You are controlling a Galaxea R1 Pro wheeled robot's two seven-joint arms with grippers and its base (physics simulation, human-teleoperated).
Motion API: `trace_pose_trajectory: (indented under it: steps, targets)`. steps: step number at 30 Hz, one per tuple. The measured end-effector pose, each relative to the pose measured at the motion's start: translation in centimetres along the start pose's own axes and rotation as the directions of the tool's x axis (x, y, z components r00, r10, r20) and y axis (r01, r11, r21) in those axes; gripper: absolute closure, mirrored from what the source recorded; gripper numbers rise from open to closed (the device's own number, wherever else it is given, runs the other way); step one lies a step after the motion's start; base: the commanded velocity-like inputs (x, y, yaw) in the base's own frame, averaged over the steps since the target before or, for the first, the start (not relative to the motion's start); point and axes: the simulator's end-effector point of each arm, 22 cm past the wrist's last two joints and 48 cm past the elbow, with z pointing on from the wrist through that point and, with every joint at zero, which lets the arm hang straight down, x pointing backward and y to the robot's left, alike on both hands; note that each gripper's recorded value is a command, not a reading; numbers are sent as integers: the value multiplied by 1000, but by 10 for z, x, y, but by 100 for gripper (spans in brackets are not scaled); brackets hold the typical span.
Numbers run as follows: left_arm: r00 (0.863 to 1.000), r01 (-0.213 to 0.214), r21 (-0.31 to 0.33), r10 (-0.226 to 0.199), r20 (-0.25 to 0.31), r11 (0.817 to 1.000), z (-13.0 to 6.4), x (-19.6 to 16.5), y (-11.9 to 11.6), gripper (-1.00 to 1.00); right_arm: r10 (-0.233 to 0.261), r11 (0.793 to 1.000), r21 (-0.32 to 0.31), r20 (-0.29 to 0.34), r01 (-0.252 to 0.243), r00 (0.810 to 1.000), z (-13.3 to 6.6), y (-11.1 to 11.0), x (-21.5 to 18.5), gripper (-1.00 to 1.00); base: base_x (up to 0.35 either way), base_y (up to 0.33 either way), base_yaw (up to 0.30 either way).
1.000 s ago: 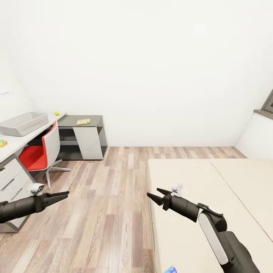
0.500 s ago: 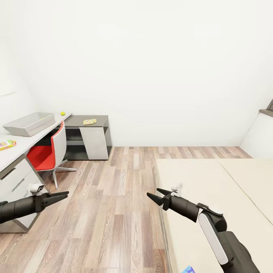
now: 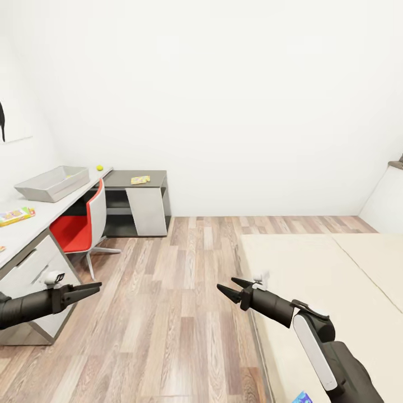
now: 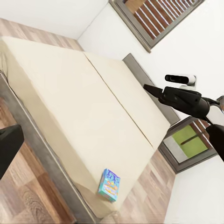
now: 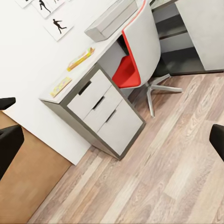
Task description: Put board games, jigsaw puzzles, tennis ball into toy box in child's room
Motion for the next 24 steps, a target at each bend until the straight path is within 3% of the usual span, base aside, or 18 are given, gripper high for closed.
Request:
trace_pose_trajectory:
  steps: [24]
  targets:
    - [1000,-4,0,4,0,1000,0,0,0,-100,3,1000,0,-1,-3,1000,0,0,0,-100,129,164,-257]
